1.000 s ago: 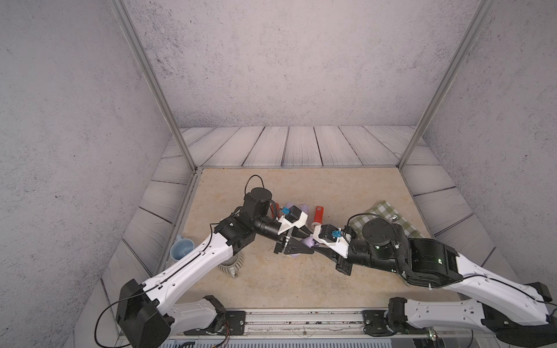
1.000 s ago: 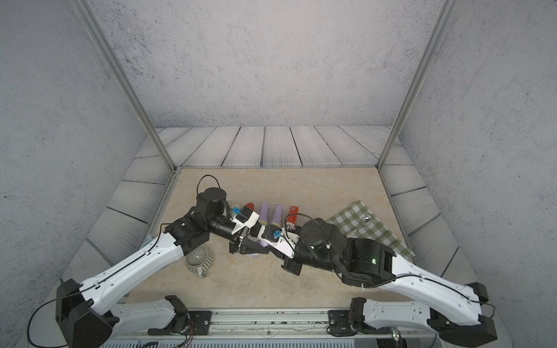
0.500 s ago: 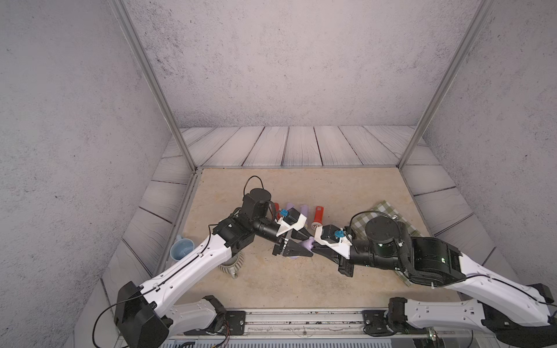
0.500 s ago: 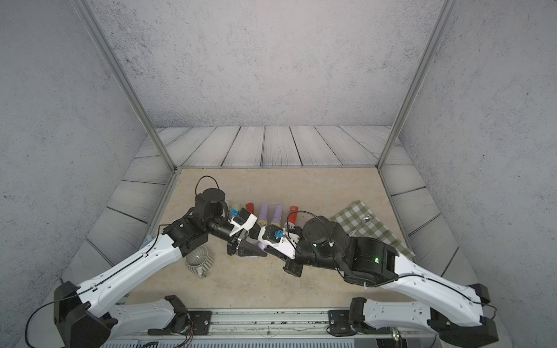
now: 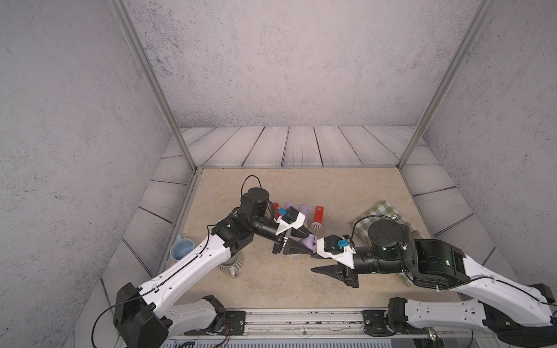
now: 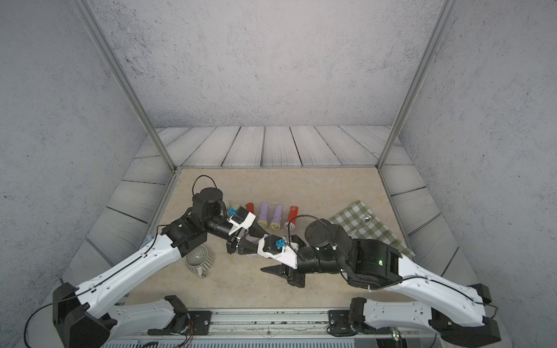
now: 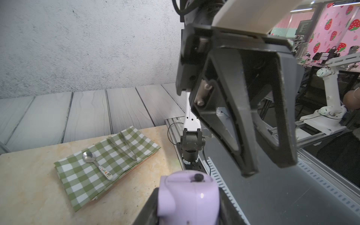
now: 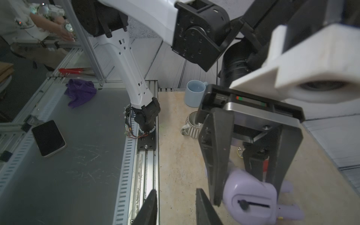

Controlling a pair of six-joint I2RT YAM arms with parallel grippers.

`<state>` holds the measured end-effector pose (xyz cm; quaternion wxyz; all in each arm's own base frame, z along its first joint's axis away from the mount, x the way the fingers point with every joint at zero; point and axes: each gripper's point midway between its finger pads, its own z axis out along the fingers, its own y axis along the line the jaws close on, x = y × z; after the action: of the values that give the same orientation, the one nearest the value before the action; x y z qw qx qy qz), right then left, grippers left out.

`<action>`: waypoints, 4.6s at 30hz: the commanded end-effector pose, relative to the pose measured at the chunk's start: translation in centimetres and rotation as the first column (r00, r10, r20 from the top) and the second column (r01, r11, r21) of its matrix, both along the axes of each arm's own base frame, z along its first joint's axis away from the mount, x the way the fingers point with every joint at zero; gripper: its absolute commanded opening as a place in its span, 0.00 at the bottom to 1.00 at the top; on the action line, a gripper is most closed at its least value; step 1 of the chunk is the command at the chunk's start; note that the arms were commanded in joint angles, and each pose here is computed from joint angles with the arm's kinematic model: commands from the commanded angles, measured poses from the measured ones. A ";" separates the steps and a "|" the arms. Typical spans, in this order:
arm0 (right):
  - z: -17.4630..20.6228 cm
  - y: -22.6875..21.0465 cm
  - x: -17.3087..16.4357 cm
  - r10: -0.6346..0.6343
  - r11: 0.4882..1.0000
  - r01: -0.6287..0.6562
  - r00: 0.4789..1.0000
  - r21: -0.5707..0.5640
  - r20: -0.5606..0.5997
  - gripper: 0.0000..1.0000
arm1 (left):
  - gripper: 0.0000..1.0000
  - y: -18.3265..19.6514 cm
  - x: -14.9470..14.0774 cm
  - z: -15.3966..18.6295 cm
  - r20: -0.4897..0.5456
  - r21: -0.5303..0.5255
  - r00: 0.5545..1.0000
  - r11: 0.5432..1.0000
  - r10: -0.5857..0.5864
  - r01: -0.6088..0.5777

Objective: Close the plug at the bottom of the flashlight
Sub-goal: Close the plug of the flashlight, then place the flashlight at the center of the board.

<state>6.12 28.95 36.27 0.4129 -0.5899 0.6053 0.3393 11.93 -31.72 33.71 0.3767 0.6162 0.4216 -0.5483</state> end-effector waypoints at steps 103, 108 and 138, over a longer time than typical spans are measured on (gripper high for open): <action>-14.9 -15.8 11.2 -0.826 0.534 0.825 0.464 -0.184 -0.319 0.43 | 0.00 -17.7 30.1 -30.4 0.057 0.744 0.131 0.045 0.990 -0.667; -14.9 -15.9 11.3 -0.828 0.531 0.827 0.461 -0.183 -0.317 0.44 | 0.10 -17.5 30.1 -31.6 0.072 0.753 0.130 0.031 0.989 -0.658; -14.9 -15.9 11.3 -0.829 0.530 0.830 0.462 -0.177 -0.315 0.44 | 0.57 -16.6 30.3 -33.2 0.142 0.741 0.127 -0.021 0.982 -0.672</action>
<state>17.30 13.27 21.49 0.4038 -0.1551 0.8786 0.2021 42.69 -49.19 2.76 0.3017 0.1510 0.9303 -0.1438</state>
